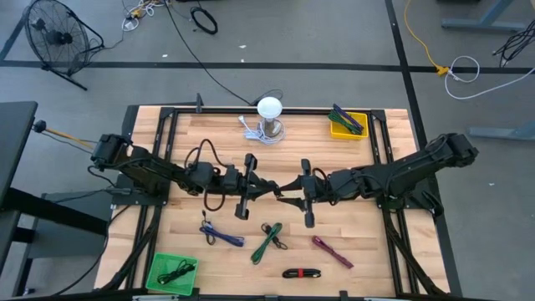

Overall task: Pick & Place USB Port
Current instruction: Put the black USB cable into the green bin

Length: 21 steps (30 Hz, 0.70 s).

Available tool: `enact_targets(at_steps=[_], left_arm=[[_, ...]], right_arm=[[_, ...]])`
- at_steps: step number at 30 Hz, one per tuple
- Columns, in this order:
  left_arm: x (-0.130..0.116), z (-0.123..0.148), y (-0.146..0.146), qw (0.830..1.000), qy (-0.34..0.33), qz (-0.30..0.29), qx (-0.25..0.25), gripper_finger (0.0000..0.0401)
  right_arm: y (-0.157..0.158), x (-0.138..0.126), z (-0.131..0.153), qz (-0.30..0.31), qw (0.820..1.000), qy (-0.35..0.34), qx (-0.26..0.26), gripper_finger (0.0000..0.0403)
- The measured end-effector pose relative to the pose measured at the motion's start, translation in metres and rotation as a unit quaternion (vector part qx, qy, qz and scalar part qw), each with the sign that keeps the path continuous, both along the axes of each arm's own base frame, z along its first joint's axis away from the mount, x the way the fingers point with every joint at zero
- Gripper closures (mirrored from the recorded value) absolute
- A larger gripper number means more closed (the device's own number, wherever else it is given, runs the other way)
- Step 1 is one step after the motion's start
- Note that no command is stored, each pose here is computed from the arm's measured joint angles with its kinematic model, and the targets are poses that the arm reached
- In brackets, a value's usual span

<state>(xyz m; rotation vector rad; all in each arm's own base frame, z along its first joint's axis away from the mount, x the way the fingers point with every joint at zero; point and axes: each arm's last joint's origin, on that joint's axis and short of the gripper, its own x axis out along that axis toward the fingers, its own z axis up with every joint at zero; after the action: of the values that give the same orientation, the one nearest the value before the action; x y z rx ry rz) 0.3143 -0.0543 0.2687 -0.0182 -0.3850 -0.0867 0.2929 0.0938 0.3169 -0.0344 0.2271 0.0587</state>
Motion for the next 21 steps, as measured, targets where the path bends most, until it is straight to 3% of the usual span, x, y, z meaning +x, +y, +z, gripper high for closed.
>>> enact_targets(at_steps=[11, 15, 21], left_arm=[[-0.005, -0.002, -0.012, 0.998, 0.059, 0.009, 0.016, 0.0392], [-0.018, 0.007, -0.020, 0.994, 0.102, 0.022, 0.024, 0.0392], [-0.044, 0.020, -0.041, 0.989, 0.146, -0.004, 0.037, 0.0392]], right_arm=[[-0.009, -0.025, 0.006, -0.022, 0.998, 0.057, -0.003, 0.0266], [-0.012, -0.032, 0.006, -0.024, 0.996, 0.080, 0.009, 0.0271], [-0.013, -0.036, 0.002, -0.028, 0.994, 0.107, 0.009, 0.0276]])
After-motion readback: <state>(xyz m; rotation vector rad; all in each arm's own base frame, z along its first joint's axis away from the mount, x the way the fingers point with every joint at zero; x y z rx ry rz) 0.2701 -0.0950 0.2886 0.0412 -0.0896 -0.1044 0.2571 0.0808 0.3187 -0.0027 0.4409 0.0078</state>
